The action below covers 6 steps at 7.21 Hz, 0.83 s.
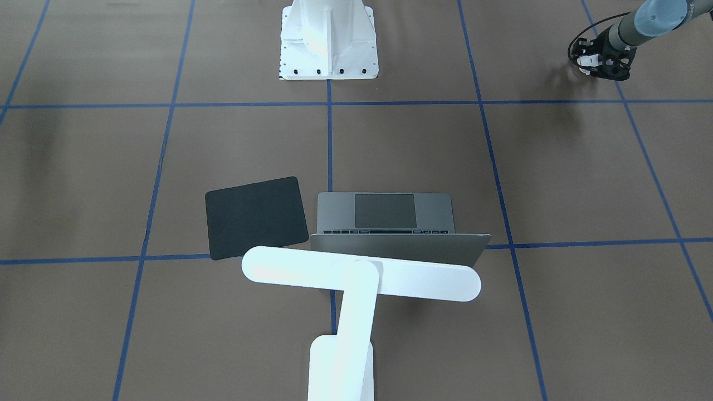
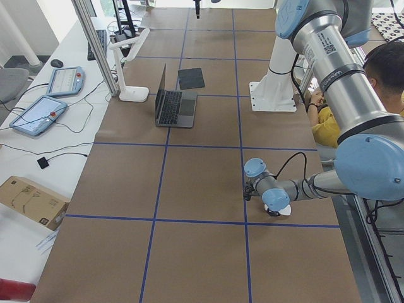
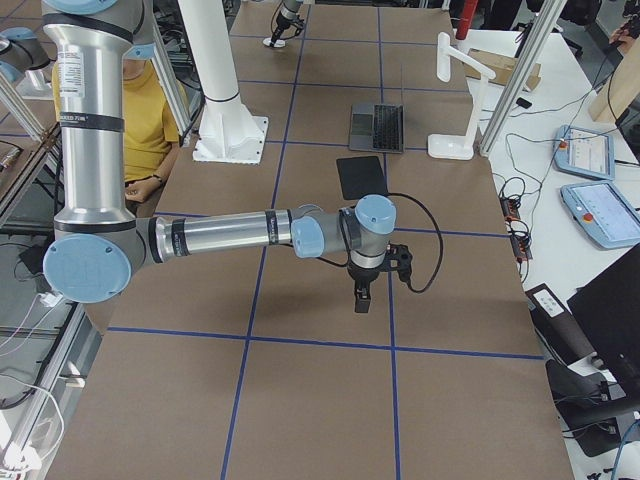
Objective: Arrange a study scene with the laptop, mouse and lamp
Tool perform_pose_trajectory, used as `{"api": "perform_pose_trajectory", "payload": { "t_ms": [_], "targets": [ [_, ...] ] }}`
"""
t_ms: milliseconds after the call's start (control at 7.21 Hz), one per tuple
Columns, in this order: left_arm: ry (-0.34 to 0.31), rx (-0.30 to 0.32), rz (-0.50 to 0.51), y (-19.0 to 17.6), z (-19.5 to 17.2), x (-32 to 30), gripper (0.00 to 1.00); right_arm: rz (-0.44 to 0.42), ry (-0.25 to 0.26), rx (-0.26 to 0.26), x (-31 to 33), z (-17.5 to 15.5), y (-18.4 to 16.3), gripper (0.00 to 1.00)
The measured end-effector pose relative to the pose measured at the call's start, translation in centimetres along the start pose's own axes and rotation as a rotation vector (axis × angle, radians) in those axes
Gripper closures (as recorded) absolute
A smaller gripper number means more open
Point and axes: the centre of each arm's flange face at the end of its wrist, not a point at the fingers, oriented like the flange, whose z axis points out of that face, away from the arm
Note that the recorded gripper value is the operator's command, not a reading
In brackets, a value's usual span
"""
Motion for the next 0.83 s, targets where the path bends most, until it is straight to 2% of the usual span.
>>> {"api": "perform_pose_trajectory", "payload": {
  "t_ms": [416, 832],
  "targets": [
    [0.064, 0.031, -0.001, 0.4, -1.4, 1.3, 0.61, -0.001, 0.000, 0.001, -0.1, -0.1, -0.1, 0.00],
    [0.201, 0.029, -0.032, 1.3, -6.2, 7.6, 0.61, -0.002, -0.001, 0.002, -0.1, -0.1, -0.1, 0.00]
  ]
}}
